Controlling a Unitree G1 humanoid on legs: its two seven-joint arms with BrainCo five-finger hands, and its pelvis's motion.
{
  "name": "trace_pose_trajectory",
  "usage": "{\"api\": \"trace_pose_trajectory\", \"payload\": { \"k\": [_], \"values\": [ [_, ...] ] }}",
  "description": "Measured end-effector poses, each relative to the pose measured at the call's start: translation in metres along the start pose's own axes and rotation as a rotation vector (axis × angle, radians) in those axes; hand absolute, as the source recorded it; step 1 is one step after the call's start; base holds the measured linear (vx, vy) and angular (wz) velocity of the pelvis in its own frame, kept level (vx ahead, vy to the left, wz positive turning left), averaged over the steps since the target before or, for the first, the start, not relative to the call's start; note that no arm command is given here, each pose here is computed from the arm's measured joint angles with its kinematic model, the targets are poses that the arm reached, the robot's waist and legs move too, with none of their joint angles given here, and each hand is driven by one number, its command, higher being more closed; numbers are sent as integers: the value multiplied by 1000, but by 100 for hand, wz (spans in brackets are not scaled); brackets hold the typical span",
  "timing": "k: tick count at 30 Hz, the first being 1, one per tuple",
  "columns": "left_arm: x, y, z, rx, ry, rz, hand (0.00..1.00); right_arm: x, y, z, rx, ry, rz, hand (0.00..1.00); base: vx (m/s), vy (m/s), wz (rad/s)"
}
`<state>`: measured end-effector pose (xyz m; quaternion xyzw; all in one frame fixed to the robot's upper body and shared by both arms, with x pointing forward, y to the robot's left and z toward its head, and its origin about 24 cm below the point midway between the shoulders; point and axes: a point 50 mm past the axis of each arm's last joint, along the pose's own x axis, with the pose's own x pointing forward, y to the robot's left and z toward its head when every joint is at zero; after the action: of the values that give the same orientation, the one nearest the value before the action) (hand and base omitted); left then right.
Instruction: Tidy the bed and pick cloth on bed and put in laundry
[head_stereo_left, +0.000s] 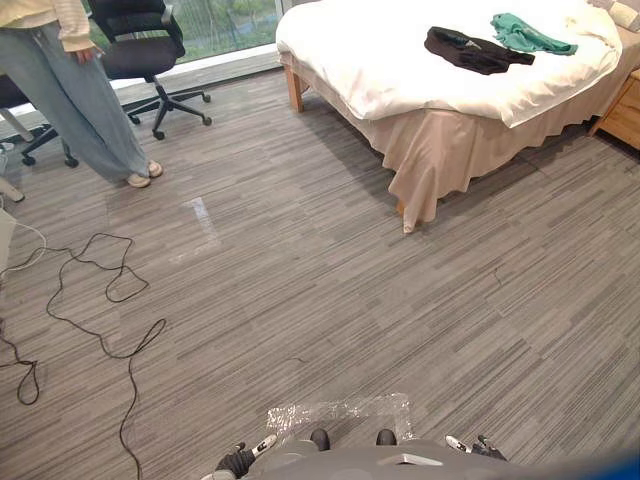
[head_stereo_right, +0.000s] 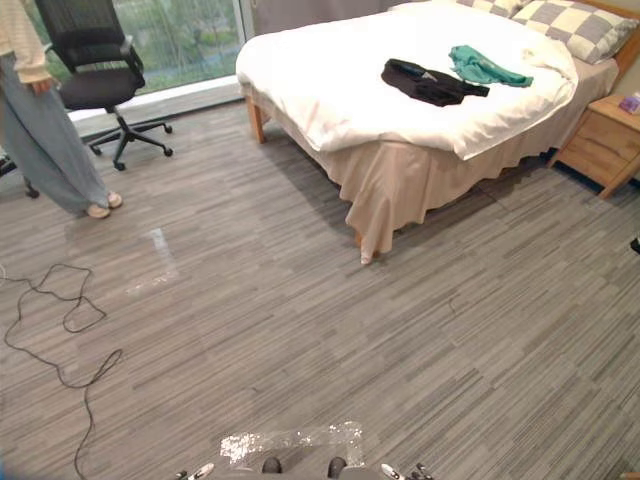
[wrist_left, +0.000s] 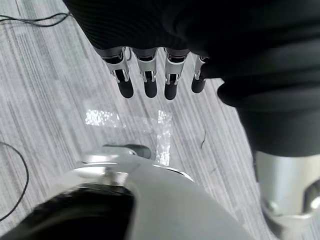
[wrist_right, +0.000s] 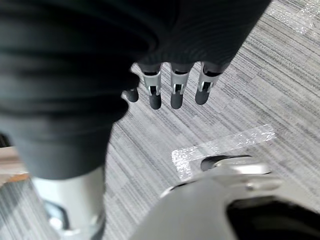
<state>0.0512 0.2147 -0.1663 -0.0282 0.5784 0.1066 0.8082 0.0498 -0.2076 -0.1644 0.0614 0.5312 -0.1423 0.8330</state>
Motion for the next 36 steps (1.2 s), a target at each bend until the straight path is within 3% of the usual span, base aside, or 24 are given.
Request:
{"api": "trace_pose_trajectory", "payload": {
  "k": [15, 30, 36],
  "values": [
    [4, -8, 22, 110, -45, -31, 0, 6, 10, 24, 62, -86, 15, 0, 66, 4, 1],
    [5, -7, 24, 123, -43, -25, 0, 6, 11, 24, 130, -91, 6, 0, -43, -21, -12],
    [5, -3, 33, 131, -61, -18, 0, 7, 13, 41, 241, -153, -30, 0, -7, -62, -65]
  ]
}}
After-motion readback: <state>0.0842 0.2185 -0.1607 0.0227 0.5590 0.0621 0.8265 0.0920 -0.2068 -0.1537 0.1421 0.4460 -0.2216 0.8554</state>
